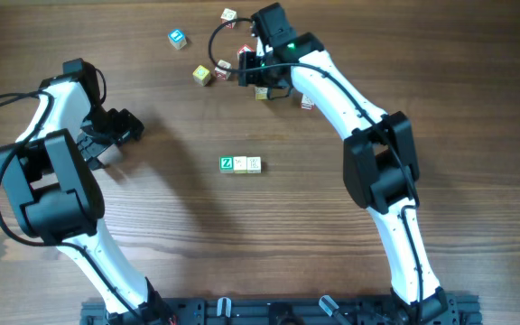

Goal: Form a horizontal line
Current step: 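Lift the right gripper and move it to the scattered blocks at top, then lower the right gripper and grasp the green-lettered J block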

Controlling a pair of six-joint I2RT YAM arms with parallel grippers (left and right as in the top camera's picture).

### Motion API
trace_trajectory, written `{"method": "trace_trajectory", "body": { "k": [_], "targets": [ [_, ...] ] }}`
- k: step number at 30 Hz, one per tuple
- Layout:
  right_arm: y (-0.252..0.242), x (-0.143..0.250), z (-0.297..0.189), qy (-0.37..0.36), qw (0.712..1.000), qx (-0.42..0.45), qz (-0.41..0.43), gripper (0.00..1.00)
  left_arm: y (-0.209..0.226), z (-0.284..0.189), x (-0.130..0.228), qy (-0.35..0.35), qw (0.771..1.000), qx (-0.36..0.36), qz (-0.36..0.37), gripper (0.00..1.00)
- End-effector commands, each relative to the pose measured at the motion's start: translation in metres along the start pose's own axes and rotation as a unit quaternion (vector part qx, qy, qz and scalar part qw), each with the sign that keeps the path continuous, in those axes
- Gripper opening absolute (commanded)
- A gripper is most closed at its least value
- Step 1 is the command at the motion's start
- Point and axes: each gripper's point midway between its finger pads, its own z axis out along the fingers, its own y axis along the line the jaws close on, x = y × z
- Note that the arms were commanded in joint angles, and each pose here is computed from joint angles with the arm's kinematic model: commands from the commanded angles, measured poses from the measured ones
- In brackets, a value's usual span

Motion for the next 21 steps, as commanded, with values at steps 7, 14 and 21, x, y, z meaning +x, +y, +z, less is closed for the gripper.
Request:
{"method": "trace_trajectory", "body": {
  "k": [7,14,21],
  "targets": [
    [-0.039,0.003,0.012,-0.027,0.992,0.121,-0.006,0.7,0.009,0.01,0.001,0.005,1.0,-0.021,-0.002,1.0],
    [-0.039,0.022,0.012,0.02,0.994,0.106,0.003,0.75,0.009,0.01,0.001,0.005,1.0,-0.021,-0.002,1.0],
    [-0.016,0.032,0.015,0.05,0.998,0.041,0.007,0.77,0.009,0.01,0.001,0.005,1.0,-0.021,-0.002,1.0]
  ]
}}
